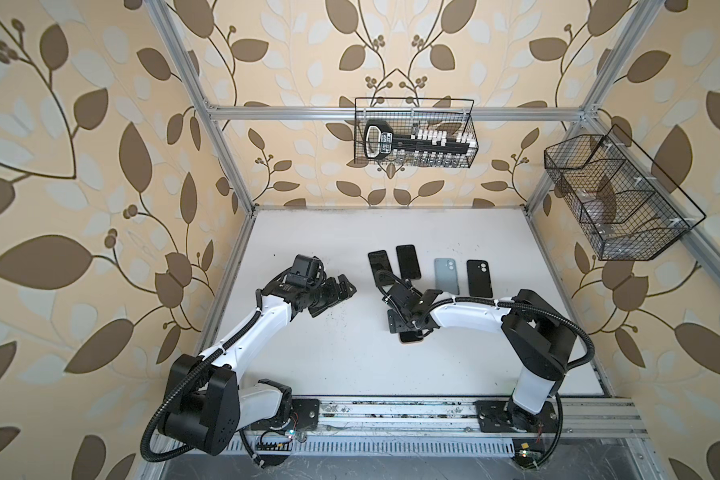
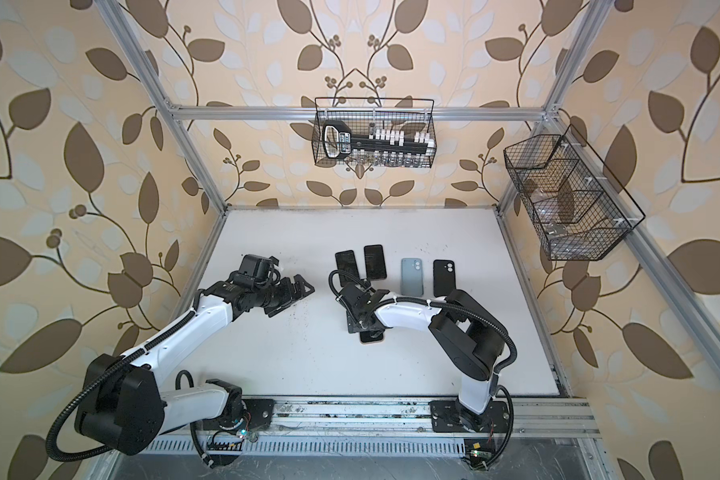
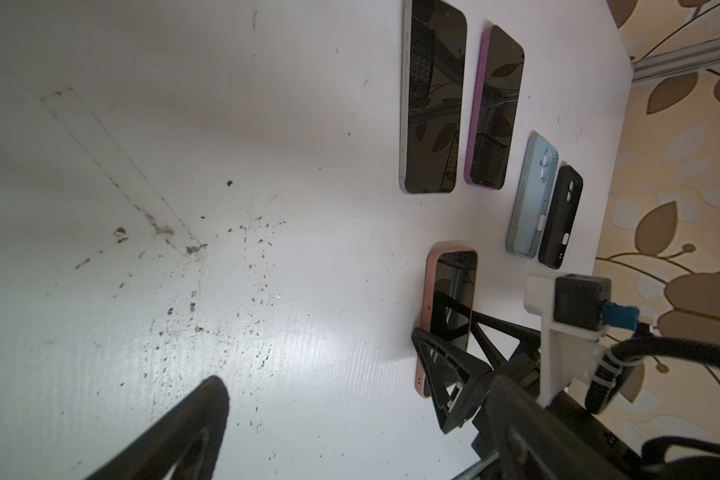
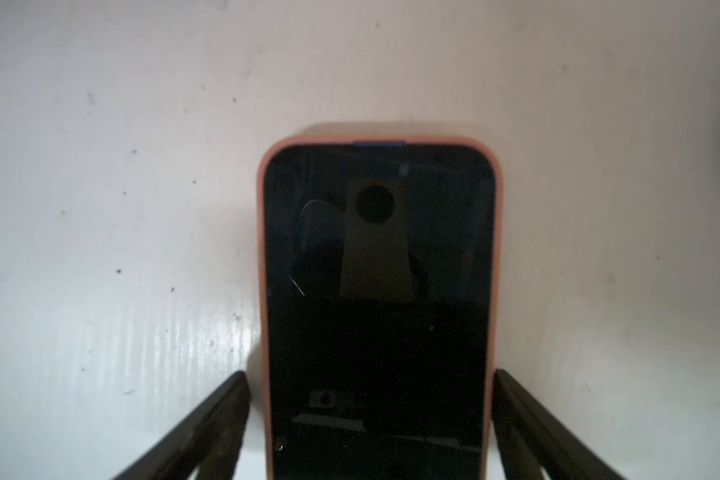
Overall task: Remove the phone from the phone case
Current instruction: 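Lower the right gripper onto the pink-cased phone and close on it, then reach the left gripper to pinch the pink case edge while right holds phone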
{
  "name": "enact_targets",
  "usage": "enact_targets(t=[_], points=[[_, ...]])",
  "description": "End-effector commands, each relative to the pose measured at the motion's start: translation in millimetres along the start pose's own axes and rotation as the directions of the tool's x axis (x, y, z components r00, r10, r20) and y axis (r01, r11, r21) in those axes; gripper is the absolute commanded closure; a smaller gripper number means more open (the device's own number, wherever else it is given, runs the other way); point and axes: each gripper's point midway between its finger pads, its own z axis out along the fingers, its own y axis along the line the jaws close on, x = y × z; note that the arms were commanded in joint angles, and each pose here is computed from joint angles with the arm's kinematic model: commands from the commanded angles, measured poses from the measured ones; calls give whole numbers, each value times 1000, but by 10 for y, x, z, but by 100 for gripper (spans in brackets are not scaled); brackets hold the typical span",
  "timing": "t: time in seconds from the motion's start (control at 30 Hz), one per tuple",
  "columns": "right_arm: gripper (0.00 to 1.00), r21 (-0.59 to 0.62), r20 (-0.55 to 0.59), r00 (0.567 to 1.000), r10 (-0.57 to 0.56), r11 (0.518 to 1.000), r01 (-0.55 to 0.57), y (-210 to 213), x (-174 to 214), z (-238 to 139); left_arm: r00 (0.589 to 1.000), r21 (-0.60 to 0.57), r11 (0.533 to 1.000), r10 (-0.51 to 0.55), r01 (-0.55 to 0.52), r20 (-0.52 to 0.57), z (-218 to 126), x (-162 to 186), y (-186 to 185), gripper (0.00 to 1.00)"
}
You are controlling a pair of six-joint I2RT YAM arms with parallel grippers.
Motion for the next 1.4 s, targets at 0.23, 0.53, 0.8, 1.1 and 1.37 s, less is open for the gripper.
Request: enact_targets(t=[0.23,0.53,0.8,1.1,1.37], points=[[11,82,-85,996,-23,996,30,-113,291,74,1000,31,1000,2,-2,10,-32,-39,-81,1],[27,66,-87,996,-31,997,37,-143,367,164,1000,53,999,11,-12,8,-28,-33,-113,1],[31,36,-46,998,-41,998,42,-108,264,70,1000,110,994,6,-6,0,25,-9,-177,1],[34,-46,9,1000,-14,999,14,-25,52,-181,1000,185,983,3,2,-26,247,144,-367,1],[35,-92,34,999,6,996,-3,5,-27,-304,997,220,975,43,-28,-63,533,398,-663,1]])
